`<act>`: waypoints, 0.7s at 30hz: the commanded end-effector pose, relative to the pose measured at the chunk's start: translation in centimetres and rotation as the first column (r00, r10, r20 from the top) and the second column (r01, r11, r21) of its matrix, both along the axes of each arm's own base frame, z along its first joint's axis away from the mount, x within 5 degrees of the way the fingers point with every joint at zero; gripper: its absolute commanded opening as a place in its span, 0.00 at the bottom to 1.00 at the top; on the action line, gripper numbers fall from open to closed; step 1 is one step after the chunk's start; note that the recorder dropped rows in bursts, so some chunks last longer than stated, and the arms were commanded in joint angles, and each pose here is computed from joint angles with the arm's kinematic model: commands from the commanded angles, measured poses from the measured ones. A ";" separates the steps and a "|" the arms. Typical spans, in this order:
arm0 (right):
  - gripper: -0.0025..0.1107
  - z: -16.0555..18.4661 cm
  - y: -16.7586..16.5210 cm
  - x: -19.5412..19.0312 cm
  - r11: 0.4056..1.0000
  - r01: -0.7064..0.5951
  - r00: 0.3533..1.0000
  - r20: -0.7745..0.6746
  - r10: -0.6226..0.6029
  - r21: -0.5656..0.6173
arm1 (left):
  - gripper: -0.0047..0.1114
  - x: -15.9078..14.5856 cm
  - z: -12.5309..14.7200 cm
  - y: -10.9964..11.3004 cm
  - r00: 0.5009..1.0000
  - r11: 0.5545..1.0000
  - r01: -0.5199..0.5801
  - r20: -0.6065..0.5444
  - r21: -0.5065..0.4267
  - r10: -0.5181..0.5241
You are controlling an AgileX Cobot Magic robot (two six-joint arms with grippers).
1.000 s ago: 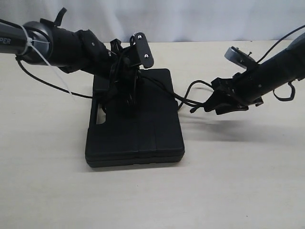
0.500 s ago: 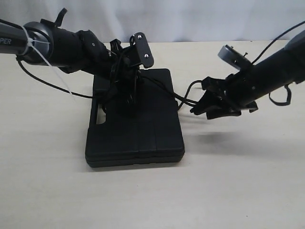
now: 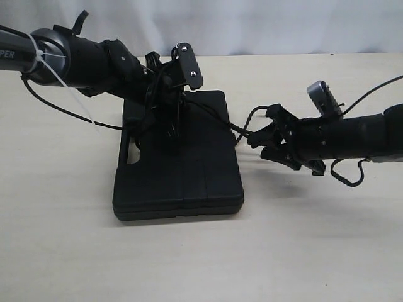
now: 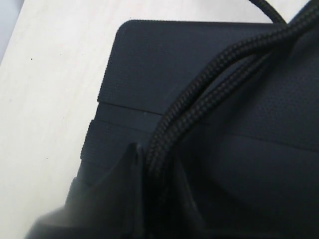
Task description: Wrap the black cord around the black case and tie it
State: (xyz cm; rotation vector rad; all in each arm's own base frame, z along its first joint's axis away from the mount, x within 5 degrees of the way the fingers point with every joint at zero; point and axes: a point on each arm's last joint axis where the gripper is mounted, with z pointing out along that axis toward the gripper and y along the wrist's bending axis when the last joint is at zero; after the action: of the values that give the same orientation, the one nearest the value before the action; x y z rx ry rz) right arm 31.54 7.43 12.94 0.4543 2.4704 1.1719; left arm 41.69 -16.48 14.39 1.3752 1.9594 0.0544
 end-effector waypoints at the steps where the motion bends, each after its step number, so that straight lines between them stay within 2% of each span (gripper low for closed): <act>1: 0.42 0.0 -0.4 0.1 0.999 0.035 0.999 0.017 -0.034 -0.039 | 0.04 -0.2 -0.3 -0.1 1.000 1.000 0.001 -0.028 -0.008 -0.002; 7: 0.42 -0.8 -0.3 0.1 0.999 0.029 1.000 -0.006 -0.029 -0.033 | 0.04 -0.2 -0.3 -0.1 1.000 1.000 0.001 -0.028 -0.008 -0.002; 15: 0.41 -1.6 0.5 0.7 0.997 -0.034 0.999 -0.022 0.036 0.072 | 0.04 -0.2 -0.3 -0.1 1.000 1.000 0.001 -0.028 -0.008 -0.002; 21: 0.23 -1.4 0.5 1.1 0.998 -0.035 0.999 0.000 0.035 0.051 | 0.04 -0.2 -0.3 -0.1 1.000 1.000 0.001 -0.028 -0.008 -0.002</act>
State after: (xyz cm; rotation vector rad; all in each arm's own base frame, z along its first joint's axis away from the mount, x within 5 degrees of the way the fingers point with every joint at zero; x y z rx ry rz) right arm 32.50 7.88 11.42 0.4587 2.4710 1.2566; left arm 41.67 -16.49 14.38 1.3765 1.9600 0.0525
